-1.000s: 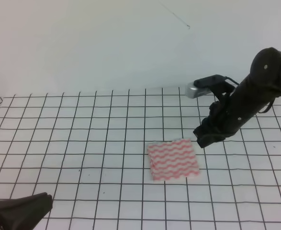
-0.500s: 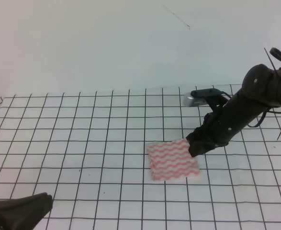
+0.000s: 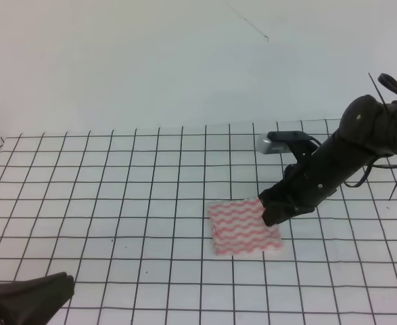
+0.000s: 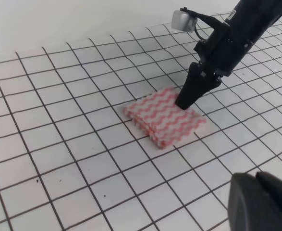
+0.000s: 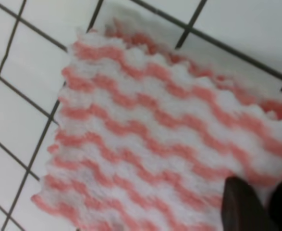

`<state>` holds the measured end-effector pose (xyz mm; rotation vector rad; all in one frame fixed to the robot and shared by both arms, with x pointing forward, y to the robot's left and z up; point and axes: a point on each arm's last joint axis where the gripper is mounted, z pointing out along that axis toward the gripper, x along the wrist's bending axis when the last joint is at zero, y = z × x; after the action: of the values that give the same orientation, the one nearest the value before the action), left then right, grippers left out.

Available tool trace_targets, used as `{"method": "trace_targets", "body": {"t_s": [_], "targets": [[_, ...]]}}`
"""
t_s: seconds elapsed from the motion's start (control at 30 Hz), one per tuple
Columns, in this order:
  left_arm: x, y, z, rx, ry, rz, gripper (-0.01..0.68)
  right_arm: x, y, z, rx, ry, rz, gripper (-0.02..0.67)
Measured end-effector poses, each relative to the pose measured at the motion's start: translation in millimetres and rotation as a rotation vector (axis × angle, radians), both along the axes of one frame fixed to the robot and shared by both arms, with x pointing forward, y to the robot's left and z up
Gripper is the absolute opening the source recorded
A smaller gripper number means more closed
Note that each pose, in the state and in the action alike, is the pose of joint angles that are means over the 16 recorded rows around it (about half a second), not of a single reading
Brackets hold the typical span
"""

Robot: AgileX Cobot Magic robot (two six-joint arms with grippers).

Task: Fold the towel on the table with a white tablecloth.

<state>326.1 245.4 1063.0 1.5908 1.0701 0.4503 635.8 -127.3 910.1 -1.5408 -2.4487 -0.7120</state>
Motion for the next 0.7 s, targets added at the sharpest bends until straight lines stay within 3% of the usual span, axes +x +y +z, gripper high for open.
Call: {"method": "trace_targets", "body": {"t_s": [0.3,0.7], "targets": [[0.0,0.0,0.0,-0.001,0.001,0.000,-0.001,-3.2,0.1,-0.7,0.004,0.054,-0.024,0.024],[0.0,0.0,0.0,-0.001,0.001,0.000,-0.001,-5.3,-0.4,0.1,0.000,0.086,-0.041,0.015]]}}
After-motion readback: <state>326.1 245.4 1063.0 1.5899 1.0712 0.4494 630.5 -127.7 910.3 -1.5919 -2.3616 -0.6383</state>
